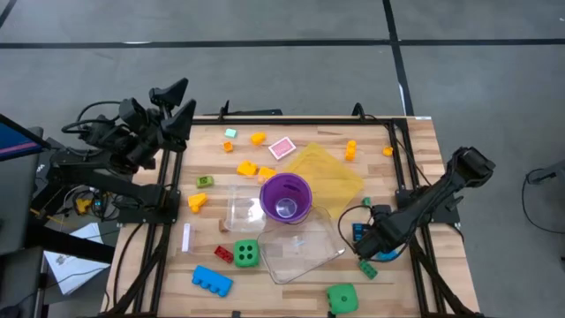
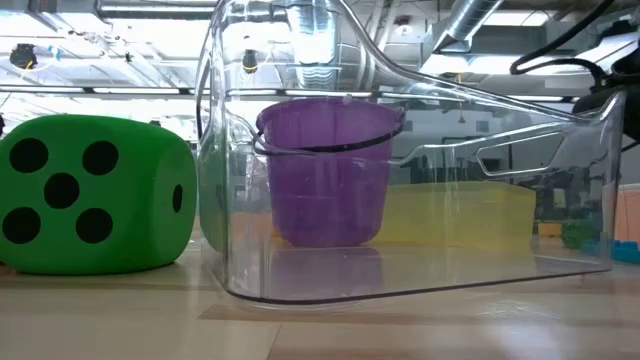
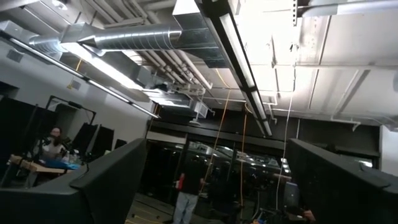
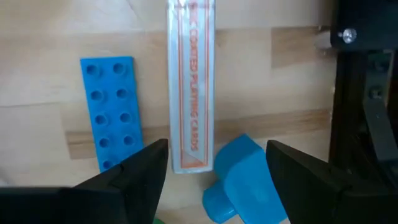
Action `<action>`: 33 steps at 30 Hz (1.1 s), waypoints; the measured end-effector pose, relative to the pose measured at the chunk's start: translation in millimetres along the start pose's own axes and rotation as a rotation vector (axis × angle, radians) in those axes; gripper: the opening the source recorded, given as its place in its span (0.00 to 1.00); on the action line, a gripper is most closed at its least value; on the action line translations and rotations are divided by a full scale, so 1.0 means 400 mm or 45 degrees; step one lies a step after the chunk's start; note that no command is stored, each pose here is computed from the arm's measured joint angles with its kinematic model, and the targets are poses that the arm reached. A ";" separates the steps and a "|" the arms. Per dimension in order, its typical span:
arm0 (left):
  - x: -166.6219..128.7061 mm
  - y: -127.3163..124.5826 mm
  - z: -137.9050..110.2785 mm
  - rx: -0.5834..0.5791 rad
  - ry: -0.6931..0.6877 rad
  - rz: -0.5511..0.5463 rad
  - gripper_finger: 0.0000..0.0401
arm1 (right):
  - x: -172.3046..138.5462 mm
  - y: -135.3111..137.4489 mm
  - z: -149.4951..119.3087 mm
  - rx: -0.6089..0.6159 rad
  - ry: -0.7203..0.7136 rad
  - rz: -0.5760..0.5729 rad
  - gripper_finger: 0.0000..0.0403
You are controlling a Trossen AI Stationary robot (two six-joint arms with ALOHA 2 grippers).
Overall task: Pick & Place Toys
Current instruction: Put the orange deck of cards into the white bin
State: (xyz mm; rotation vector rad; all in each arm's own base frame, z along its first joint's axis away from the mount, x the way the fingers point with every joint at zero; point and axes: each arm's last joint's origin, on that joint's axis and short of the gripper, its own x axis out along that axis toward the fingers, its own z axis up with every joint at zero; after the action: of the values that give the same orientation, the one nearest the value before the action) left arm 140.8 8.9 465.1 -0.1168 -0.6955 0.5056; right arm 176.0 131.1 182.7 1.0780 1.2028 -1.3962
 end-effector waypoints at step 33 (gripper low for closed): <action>0.012 0.025 -0.003 0.056 -0.017 0.082 0.95 | -0.152 -0.133 0.046 -0.261 0.010 0.295 0.15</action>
State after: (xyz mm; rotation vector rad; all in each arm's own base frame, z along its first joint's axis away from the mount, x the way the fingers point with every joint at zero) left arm 140.8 19.9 464.3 -0.0952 -0.6949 0.5836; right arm 131.5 122.3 251.9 1.0422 1.1584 -1.0685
